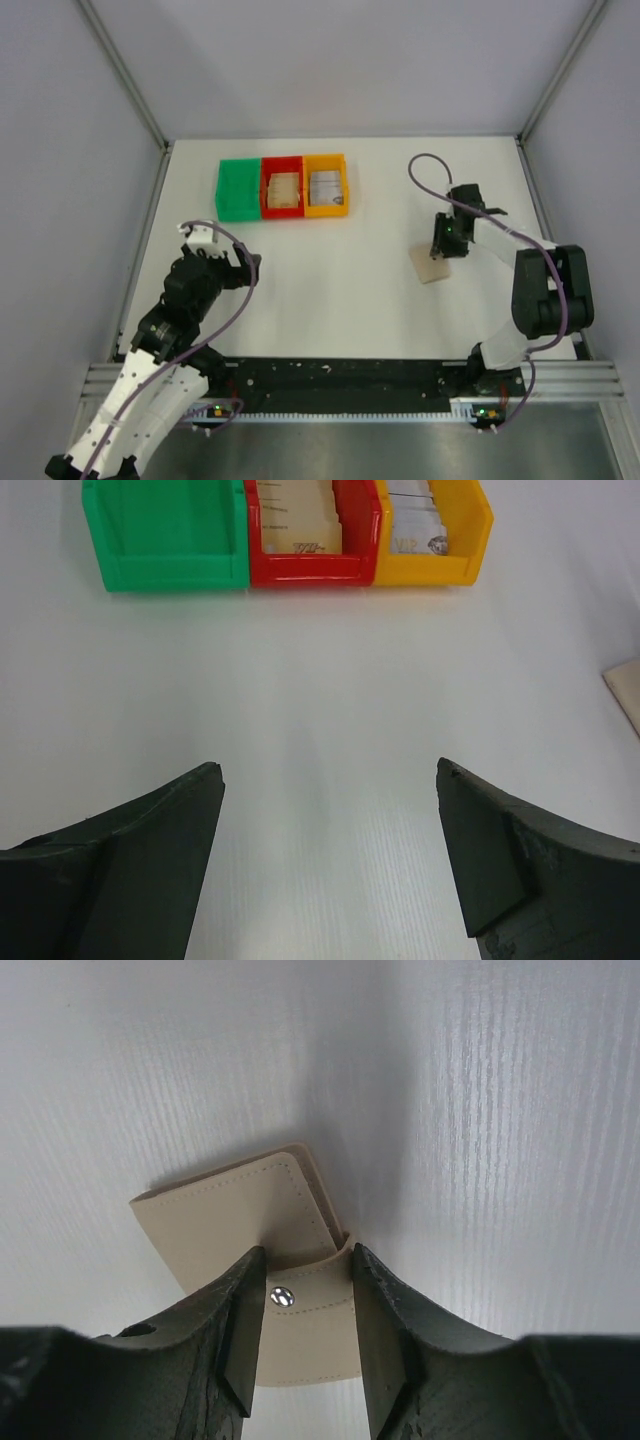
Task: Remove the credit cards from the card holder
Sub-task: Open the card holder at the center of the board.
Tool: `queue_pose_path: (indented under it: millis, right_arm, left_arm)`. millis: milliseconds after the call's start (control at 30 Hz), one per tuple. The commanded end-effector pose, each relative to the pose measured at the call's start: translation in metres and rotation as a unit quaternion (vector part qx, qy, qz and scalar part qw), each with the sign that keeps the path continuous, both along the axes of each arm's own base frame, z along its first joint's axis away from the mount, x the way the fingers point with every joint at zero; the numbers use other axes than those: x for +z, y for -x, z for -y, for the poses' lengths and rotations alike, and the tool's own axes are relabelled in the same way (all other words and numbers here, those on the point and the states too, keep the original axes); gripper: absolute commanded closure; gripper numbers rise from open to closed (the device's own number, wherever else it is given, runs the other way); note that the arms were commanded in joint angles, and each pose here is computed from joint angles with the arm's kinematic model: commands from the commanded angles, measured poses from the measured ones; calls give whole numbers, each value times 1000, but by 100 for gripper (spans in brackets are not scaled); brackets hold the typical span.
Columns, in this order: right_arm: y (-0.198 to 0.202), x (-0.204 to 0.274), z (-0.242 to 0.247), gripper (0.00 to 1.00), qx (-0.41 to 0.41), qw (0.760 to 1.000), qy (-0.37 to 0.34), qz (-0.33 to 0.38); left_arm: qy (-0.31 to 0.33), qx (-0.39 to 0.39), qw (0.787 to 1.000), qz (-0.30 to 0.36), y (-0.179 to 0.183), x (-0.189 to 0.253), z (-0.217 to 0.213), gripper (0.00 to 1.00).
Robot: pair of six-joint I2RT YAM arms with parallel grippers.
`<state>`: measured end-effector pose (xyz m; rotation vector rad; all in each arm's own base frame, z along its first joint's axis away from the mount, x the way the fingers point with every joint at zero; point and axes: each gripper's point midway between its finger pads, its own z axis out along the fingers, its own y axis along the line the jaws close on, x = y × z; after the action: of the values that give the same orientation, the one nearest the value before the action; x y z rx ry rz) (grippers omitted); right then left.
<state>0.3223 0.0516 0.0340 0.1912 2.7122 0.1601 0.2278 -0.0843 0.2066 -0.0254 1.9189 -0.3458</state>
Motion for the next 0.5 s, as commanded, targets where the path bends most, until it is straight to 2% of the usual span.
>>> queue_pose_path:
  millis: [0, 133, 333, 467]
  right_arm:
    - [19, -4, -22, 62, 8, 999, -36, -10]
    - [45, -8, -44, 63, 3, 999, -34, -19]
    - [76, 6, -92, 64, -35, 999, -24, 1]
    - [76, 20, -117, 62, -39, 998, -26, 34]
  left_arm:
    - [19, -20, 1000, 4, -3, 6, 11, 10]
    - [34, -32, 999, -10, -2, 3, 19, 10]
    - [105, -74, 990, -62, 2, -12, 51, 12]
    - [147, -96, 979, -102, 3, -24, 73, 12]
